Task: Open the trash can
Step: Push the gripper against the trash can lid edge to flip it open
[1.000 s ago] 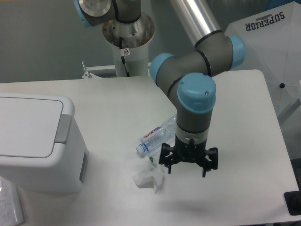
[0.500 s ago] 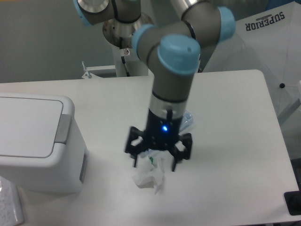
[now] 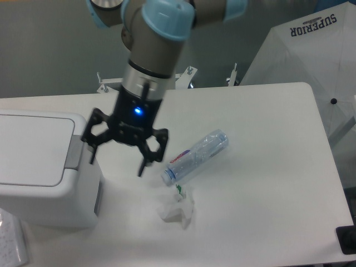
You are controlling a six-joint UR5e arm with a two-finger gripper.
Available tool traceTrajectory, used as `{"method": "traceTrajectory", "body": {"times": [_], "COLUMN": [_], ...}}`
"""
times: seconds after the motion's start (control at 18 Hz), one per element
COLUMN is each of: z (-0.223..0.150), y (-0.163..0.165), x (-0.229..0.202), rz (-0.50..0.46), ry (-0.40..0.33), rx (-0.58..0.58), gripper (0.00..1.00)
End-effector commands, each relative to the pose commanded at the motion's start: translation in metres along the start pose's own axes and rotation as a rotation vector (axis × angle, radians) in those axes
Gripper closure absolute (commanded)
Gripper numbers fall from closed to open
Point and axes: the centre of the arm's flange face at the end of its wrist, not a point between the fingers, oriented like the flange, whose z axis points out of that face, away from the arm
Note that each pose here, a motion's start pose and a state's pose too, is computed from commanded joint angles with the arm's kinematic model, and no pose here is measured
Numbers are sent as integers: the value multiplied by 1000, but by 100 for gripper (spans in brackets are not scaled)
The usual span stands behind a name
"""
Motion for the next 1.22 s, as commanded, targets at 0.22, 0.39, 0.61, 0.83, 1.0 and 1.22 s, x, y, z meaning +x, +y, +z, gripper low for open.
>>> {"method": "traceTrajectory", "body": {"times": [0.22,0.39,0.61,0.83,1.0,1.22], "z": [16,26,34,35,36,31], "y": [4,4,12,13,14,10], "x": [5,5,4,4,3,5], "rz": [8,18,14,14,12,13], "ry": [11,14,7,-2,-4,-3], "rx": [-13,-13,-33,-39,-40,-31], "gripper": [0,0,0,0,0,0]}}
